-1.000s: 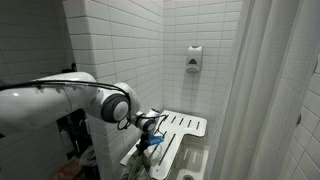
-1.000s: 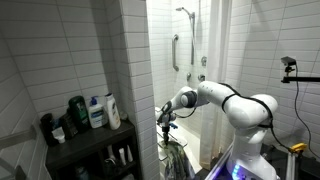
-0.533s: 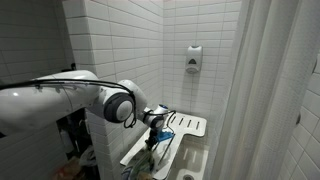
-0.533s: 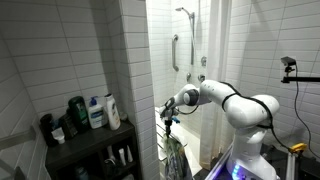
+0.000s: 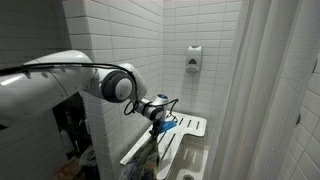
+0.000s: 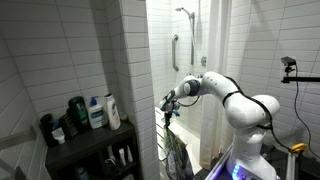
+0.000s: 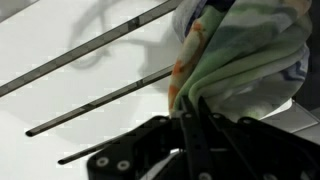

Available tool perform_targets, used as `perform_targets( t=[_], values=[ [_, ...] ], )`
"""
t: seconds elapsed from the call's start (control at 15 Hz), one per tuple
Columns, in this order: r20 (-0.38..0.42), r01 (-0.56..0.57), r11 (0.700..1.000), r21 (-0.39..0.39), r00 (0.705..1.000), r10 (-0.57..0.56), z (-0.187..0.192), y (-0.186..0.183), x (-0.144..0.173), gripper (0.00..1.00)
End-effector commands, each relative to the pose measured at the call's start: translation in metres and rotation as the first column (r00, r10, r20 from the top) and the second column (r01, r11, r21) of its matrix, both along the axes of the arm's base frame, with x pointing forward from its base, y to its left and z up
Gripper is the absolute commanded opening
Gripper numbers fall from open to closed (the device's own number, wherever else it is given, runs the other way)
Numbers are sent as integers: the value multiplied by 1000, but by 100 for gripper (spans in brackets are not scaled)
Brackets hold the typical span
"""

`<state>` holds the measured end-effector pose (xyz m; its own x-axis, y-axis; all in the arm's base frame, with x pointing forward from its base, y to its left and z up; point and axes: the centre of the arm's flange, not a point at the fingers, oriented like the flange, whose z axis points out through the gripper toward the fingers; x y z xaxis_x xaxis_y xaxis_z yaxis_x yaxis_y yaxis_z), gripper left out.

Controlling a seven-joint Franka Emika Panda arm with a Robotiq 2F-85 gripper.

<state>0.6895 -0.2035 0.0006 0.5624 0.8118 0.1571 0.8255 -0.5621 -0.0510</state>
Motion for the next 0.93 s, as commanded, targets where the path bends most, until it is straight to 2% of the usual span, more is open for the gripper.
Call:
perform_targets(
  t=[0.0,0.13,0.2,0.27,0.67,0.73,0.87],
  values=[
    [126,38,997,-66,992,-29,70,7,-45,2],
    [208,36,995,-95,978,-15,86,8,-54,2],
    [125,28,997,-72,992,-19,37,-5,-10,2],
    [128,28,997,-74,992,-18,39,-3,-14,7],
    [111,21,997,-69,994,-13,30,-4,-17,7],
    [111,21,997,-69,994,-13,30,-4,-16,2],
    [125,-26,996,-80,991,36,42,-10,-20,2]
  ],
)
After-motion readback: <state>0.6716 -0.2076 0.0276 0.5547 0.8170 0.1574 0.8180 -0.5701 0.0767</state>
